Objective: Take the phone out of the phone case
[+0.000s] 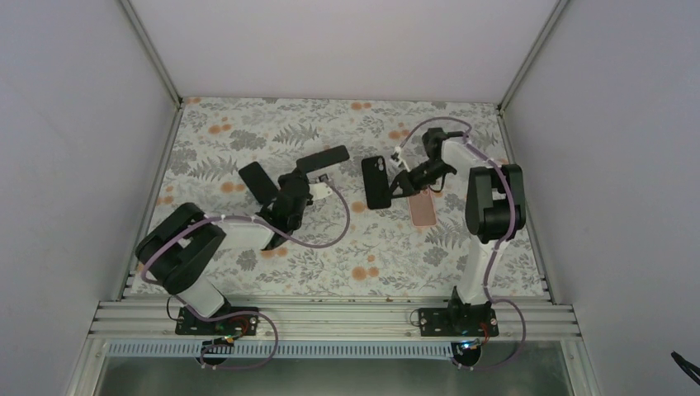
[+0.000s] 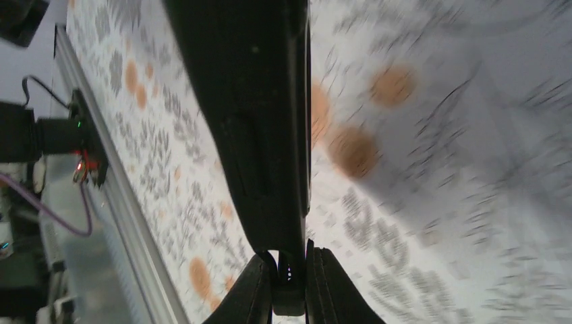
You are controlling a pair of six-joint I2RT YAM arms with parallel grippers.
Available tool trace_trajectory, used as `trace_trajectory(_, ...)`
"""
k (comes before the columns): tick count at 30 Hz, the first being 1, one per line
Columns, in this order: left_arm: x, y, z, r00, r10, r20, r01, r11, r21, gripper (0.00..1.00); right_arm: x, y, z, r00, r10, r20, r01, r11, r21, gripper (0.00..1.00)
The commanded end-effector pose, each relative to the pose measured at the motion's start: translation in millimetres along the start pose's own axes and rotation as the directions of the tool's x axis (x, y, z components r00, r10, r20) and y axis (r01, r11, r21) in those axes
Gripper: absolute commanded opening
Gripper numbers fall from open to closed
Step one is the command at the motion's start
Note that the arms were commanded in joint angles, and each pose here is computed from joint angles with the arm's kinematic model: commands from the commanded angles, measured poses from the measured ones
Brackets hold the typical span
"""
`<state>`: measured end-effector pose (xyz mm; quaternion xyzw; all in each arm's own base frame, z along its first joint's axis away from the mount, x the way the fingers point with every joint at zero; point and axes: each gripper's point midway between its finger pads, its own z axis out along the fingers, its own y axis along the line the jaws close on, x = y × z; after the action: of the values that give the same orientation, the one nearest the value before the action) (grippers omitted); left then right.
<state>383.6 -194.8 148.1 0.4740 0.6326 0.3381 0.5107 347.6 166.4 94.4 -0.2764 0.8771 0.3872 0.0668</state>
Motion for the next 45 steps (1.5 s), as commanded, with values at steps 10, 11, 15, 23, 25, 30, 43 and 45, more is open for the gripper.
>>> trace_trajectory(10, 5.8, -44.5, -17.2, 0.972, 0.233, 0.015, -0.232, 0.971, -0.063, 0.02, 47.4, -2.1, 33.1, 0.994, 0.069, -0.086, -0.07, 0.997, -0.01, 0.04)
trace_trajectory(11, 4.5, -49.3, -20.1, 0.965, 0.26, 0.024, -0.258, 0.964, -0.064, 0.02, 49.9, -3.3, 35.8, 0.993, 0.077, -0.089, -0.079, 0.997, -0.016, 0.04)
trace_trajectory(15, 4.6, -64.4, -23.8, 0.946, 0.322, 0.025, -0.32, 0.946, -0.059, 0.02, 58.8, -11.1, 45.8, 0.99, 0.096, -0.106, -0.098, 0.995, -0.018, 0.04)
trace_trajectory(23, 1.5, -82.0, -27.8, 0.924, 0.379, 0.042, -0.379, 0.925, -0.007, 0.07, 64.7, -23.5, 43.5, 0.986, 0.141, -0.091, -0.141, 0.99, 0.005, 0.17)
trace_trajectory(25, 1.7, -88.1, -29.0, 0.914, 0.403, 0.052, -0.404, 0.915, 0.008, 0.19, 64.6, -24.6, 40.7, 0.985, 0.147, -0.087, -0.148, 0.989, 0.002, 0.24)
trace_trajectory(30, 4.5, -112.5, -35.7, 0.885, 0.455, 0.097, -0.463, 0.882, 0.088, 0.29, 59.3, -24.5, 32.2, 0.987, 0.147, -0.066, -0.147, 0.989, 0.013, 0.3)
trace_trajectory(43, 6.7, -181.5, -90.4, 0.853, 0.419, 0.31, -0.521, 0.713, 0.469, 1.0, 24.2, 14.4, -33.8, 0.997, -0.077, 0.01, 0.075, 0.984, 0.16, 0.73)
trace_trajectory(45, -0.8, -183.2, -98.6, 0.881, 0.355, 0.312, -0.472, 0.691, 0.547, 1.0, 18.8, 24.8, -46.2, 0.991, -0.134, 0.026, 0.128, 0.975, 0.181, 0.87)
